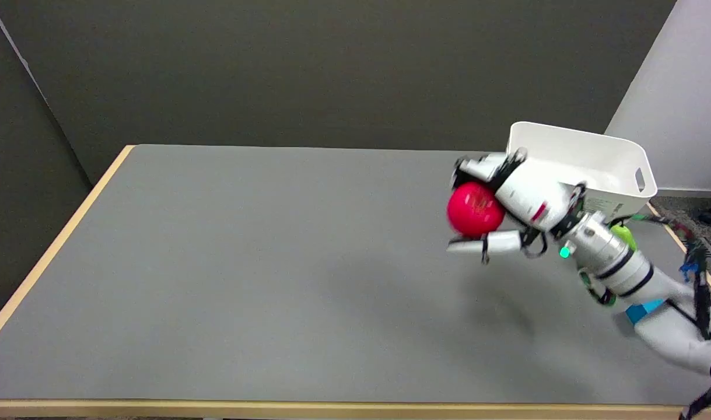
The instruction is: Place the red apple into the white box.
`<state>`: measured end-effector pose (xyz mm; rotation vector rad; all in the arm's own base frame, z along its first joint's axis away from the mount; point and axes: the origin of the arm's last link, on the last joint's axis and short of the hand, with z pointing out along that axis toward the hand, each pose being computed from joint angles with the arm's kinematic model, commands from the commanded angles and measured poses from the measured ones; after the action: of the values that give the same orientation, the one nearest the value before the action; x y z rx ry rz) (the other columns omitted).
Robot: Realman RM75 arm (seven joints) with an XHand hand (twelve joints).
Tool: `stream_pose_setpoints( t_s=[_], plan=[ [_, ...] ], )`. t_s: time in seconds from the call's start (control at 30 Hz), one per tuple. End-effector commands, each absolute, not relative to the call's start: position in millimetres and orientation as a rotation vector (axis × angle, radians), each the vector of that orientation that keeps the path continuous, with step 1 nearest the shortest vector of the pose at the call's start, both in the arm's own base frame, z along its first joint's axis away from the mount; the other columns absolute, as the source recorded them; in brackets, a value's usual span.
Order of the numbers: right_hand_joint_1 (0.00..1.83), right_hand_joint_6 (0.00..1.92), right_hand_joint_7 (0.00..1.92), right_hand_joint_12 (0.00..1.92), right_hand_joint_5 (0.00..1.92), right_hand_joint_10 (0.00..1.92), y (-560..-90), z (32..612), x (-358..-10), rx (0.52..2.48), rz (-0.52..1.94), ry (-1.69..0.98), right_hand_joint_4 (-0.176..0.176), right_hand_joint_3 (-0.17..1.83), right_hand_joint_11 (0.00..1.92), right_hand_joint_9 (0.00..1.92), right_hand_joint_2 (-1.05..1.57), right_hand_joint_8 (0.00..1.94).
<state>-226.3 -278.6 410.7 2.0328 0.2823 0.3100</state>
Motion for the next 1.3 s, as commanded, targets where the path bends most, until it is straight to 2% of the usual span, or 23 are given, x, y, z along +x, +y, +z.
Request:
stream_pose_setpoints(
  t_s=[0.03,0.27,0.57,0.97,1.3],
  plan=[
    [1.19,1.47,0.73,1.92,0.68,1.64,-352.0,522.8,-115.8,1.534,0.282,0.465,-0.176,0.33,0.76,0.92,1.11,1.50],
    [1.19,1.48,0.73,1.92,0.68,1.65,-392.1,549.7,-109.6,1.432,0.159,0.412,-0.176,0.33,0.75,0.92,1.11,1.50],
    [1.19,1.48,0.72,1.92,0.67,1.65,-414.7,582.9,-114.1,1.336,0.008,0.309,-0.176,0.33,0.74,0.92,1.11,1.50],
    [1.18,1.48,0.72,1.92,0.67,1.66,-387.6,640.6,-161.2,1.135,-0.111,0.078,-0.176,0.32,0.73,0.91,1.12,1.51],
    [1.18,1.48,0.72,1.92,0.67,1.66,-364.7,652.3,-190.5,1.092,-0.167,-0.003,-0.176,0.32,0.73,0.91,1.12,1.50]
  ],
)
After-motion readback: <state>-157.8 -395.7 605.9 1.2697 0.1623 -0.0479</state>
